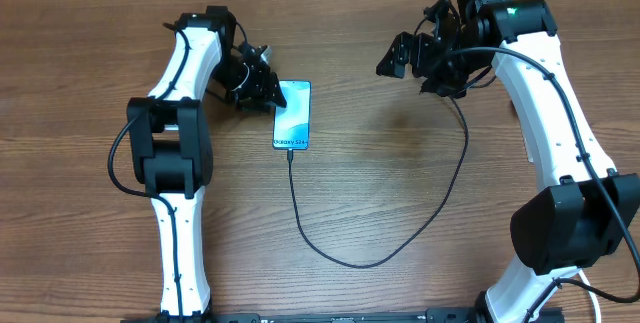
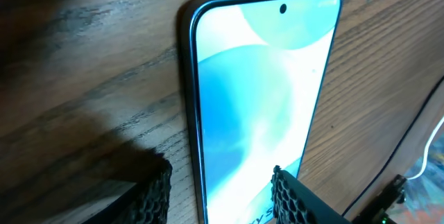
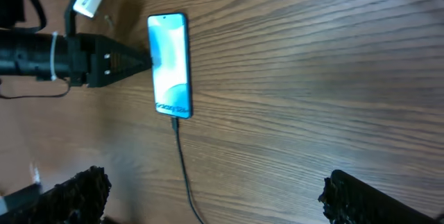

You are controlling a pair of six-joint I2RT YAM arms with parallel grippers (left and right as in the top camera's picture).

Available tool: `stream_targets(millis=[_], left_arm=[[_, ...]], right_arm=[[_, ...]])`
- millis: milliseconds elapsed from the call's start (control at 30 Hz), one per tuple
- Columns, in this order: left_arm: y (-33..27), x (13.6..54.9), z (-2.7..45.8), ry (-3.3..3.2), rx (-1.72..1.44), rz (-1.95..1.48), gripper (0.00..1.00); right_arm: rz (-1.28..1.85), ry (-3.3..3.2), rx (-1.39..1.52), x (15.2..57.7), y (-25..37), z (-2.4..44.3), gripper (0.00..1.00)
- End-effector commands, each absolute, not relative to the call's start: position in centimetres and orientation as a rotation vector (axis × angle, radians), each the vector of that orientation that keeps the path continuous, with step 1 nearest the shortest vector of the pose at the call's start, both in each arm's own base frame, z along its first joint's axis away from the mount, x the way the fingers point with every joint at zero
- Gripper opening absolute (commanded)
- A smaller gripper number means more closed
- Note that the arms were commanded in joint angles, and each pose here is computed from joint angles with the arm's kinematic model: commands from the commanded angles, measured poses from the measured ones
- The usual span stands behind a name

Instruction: Plug charger to phone and switch on socket

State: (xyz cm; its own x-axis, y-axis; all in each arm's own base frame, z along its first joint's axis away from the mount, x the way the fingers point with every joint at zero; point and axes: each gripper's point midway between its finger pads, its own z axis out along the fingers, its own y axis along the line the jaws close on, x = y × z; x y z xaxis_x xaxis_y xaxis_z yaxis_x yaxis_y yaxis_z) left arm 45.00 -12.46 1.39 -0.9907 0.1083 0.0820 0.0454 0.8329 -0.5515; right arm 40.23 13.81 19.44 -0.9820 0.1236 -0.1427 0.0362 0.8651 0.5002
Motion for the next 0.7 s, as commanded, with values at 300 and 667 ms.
stream_targets(millis=[300, 667], left_arm=[[-10.6, 46.0, 3.7, -2.989, -0.107, 0.783, 0.84], [-7.4, 49.5, 19.5, -3.474, -0.211, 0.635, 1.0]], right_arm=[[0.253, 2.83, 0.507, 40.9, 6.0, 18.9, 1.0], [0.149, 2.681, 1.009, 40.0, -9.2, 18.8, 1.0]])
